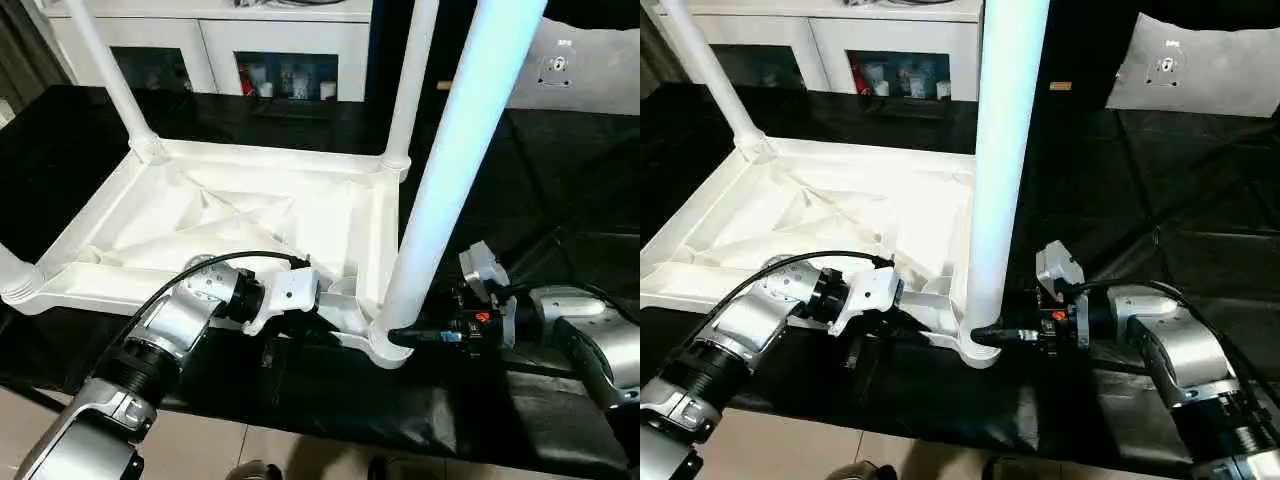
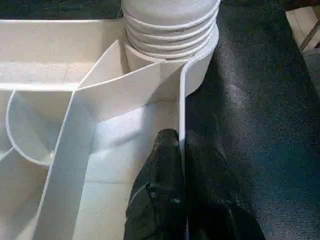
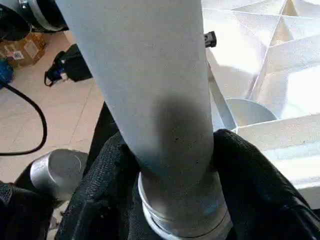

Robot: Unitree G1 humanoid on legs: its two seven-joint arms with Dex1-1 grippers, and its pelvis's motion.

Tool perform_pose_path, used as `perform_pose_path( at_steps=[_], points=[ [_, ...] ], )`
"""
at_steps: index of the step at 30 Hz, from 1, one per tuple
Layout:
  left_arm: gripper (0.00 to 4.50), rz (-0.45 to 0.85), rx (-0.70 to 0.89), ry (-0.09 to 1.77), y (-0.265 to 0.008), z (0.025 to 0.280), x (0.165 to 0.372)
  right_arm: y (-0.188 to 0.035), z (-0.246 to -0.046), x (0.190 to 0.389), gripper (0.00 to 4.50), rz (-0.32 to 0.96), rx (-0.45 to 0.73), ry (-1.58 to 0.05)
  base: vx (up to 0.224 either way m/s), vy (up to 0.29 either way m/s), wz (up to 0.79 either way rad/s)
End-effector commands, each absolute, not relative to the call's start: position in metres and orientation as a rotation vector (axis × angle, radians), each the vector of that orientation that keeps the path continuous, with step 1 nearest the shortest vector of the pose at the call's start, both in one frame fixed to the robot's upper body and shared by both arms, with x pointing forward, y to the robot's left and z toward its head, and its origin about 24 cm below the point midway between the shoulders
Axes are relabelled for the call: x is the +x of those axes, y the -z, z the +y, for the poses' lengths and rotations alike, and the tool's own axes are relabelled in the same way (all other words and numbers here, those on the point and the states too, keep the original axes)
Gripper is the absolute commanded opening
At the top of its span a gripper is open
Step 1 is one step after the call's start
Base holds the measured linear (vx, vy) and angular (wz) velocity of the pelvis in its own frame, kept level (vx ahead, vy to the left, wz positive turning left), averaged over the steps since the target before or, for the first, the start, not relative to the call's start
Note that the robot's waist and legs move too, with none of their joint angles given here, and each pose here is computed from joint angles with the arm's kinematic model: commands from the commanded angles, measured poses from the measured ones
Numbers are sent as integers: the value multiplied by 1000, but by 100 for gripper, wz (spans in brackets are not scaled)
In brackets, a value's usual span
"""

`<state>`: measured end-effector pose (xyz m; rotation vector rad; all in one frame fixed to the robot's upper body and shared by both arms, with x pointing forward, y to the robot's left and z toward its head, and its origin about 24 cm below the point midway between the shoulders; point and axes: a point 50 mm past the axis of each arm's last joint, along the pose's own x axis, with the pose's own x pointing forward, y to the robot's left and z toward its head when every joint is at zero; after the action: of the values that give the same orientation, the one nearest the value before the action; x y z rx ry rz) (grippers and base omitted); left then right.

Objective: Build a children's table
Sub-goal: Rotate leg to tighten

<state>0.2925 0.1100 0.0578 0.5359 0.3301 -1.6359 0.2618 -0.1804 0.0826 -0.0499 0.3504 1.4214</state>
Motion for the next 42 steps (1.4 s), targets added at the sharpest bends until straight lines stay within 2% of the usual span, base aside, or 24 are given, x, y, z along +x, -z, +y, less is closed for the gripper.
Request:
perform_pose_path(
  at_steps=[1,3,7,10,13,16,17,18,20,21,25,26,28,32,33,34,37,42],
  points=[
    [0,366,521,1667,-53,110,288,-79,-178,258,208,387,-31,-1475,0,0,0],
    [0,417,500,1613,-51,115,290,-76,-172,252,206,394,8,-1501,0,0,0],
    [0,425,450,1512,-54,117,297,-71,-160,247,206,378,16,-1456,0,0,0],
    [0,421,425,1415,-58,116,305,-61,-142,252,205,356,4,-1290,0,0,0],
    [0,407,365,1310,-62,106,312,-55,-120,262,202,343,106,-1060,0,0,0],
    [0,403,353,1284,-63,102,313,-54,-116,265,200,342,125,-1014,0,0,0],
    [0,391,330,1215,-63,92,318,-51,-104,272,200,335,133,-904,0,0,0],
    [0,391,330,1215,-63,92,318,-51,-104,272,200,335,133,-904,0,0,0],
    [0,366,307,1105,-66,76,328,-46,-89,288,200,331,166,-676,0,0,0],
    [0,354,308,1072,-67,72,331,-45,-86,291,200,336,186,-620,0,0,0],
    [0,336,297,1035,-70,67,335,-45,-81,297,200,337,227,-554,0,0,0],
    [0,324,298,1019,-71,65,337,-47,-78,298,235,325,254,-541,0,0,0],
    [0,319,315,1015,-71,63,337,-50,-78,300,272,299,266,-530,0,0,0],
    [0,319,339,1032,-69,64,335,-52,-86,299,303,262,249,-532,0,0,0],
    [0,322,367,1054,-67,67,333,-51,-97,297,313,246,218,-539,0,0,0],
    [0,322,367,1054,-67,67,333,-51,-97,297,320,246,218,-539,0,0,0],
    [0,347,414,1124,-59,82,326,-58,-133,287,347,208,191,-633,0,0,0],
    [0,358,416,1182,-57,89,321,-67,-151,285,382,179,141,-699,0,0,0]
  ],
)
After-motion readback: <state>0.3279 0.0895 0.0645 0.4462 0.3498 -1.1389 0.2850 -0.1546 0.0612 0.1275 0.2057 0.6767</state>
